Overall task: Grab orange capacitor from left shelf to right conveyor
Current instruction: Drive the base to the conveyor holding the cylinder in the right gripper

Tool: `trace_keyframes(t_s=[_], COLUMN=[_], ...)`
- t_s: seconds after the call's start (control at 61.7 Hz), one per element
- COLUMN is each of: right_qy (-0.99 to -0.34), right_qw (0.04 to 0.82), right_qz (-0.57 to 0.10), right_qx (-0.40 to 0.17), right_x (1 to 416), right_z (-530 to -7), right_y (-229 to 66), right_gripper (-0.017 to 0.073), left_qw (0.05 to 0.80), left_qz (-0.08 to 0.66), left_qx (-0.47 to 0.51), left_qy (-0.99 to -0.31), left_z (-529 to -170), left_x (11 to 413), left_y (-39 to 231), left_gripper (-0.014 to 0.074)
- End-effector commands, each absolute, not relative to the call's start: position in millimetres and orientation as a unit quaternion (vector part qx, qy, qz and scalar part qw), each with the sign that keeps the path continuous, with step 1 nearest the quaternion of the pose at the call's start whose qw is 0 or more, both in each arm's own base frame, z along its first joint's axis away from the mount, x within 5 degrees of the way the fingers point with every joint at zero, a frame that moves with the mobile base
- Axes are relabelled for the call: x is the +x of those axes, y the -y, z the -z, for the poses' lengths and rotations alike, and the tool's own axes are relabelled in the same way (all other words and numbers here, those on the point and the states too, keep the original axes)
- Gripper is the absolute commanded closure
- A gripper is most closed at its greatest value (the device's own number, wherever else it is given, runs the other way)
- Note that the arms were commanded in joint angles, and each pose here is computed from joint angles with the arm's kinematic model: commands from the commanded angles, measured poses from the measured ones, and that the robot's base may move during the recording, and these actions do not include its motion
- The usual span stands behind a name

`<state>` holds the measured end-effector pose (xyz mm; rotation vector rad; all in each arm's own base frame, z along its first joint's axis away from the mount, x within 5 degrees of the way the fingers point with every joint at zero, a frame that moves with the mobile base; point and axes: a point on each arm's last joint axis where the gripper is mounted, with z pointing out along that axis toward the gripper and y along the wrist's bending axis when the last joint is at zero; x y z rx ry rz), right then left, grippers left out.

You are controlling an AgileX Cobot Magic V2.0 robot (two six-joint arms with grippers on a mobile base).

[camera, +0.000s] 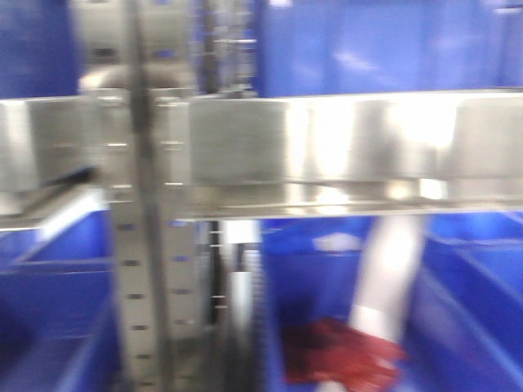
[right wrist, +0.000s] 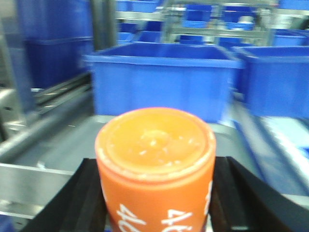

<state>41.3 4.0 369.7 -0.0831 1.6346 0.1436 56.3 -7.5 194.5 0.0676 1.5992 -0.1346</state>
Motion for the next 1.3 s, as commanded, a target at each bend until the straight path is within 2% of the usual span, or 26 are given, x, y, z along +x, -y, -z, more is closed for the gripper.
trace_keyframes(t_s=[0.0, 1.28], right_qy=[-0.692, -0.692], right_qw=[0.718, 0.718], right_qz=[-0.063, -0.063], right_qx=[-0.042, -0.042], right_x=[40.9, 40.9], right_z=[-384.2, -384.2], right_y=[-4.2, -4.2], right_gripper=[0.0438, 0.0438], left_qw=[0.731, 0.731], left_qz=[0.062, 0.062], left_qx=[0.024, 0.024], left_qy=[-0.680, -0.680], left_z=[-204.2, -204.2], left_x=[55.1, 55.1], left_y=[6.7, 6.7], left_gripper=[0.0720, 0.0720])
